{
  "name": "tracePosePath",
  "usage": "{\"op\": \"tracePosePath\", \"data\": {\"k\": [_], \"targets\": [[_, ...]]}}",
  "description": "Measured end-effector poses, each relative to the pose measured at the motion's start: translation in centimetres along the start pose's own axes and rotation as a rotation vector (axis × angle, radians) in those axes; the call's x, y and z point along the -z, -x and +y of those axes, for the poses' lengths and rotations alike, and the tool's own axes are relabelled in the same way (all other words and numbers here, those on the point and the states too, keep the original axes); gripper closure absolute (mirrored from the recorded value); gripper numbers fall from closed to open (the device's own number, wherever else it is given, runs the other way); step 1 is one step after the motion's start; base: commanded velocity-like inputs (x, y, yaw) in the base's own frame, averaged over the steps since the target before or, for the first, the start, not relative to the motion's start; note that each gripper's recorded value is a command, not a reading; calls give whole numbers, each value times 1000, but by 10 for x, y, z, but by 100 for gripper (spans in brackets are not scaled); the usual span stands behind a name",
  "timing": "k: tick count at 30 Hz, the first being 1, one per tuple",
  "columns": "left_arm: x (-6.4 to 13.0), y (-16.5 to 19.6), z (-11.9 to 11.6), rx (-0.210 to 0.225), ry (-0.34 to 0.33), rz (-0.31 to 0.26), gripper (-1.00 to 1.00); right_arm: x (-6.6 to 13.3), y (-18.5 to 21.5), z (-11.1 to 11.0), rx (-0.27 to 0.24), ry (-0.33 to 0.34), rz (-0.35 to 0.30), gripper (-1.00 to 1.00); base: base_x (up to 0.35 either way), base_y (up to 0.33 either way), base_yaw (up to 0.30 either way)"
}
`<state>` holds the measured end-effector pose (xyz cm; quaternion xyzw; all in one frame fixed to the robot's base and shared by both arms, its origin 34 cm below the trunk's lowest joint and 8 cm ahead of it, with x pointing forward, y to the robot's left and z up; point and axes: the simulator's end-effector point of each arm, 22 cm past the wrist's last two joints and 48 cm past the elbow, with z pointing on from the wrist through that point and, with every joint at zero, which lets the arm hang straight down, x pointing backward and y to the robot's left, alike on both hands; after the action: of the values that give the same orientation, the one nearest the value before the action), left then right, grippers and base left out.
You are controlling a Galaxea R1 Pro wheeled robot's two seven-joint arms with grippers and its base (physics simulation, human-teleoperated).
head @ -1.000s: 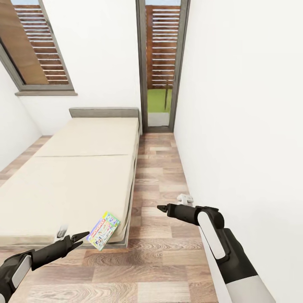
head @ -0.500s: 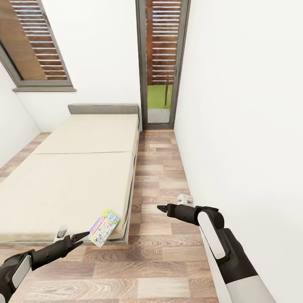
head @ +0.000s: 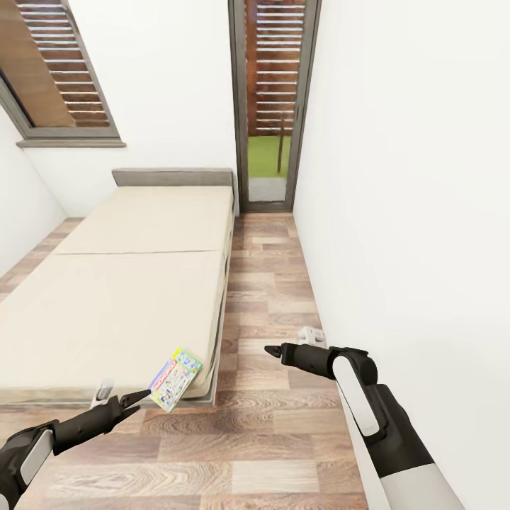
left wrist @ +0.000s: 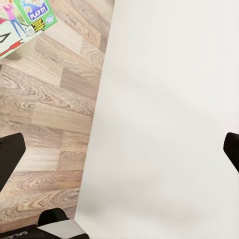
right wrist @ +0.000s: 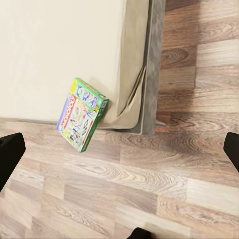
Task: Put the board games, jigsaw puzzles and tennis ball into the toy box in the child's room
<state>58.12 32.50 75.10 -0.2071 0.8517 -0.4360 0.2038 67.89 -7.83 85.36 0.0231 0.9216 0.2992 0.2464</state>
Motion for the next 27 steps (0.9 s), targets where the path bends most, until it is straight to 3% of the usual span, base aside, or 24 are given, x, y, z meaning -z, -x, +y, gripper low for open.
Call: {"op": "tracePosePath", "data": {"k": [18,23,27], "targets": [[-3,-7,12,18,16,16,-100,-10,-10,-9,-16,-6,24,-100,0,0,0],[-1,-5,7,19,-19,18,-100,-12,-13,-11,-20,-7,30,-100,0,0,0],[14,5,0,8,-70,14,-100,-14,-15,-13,-24,-9,35,-100,0,0,0]]}}
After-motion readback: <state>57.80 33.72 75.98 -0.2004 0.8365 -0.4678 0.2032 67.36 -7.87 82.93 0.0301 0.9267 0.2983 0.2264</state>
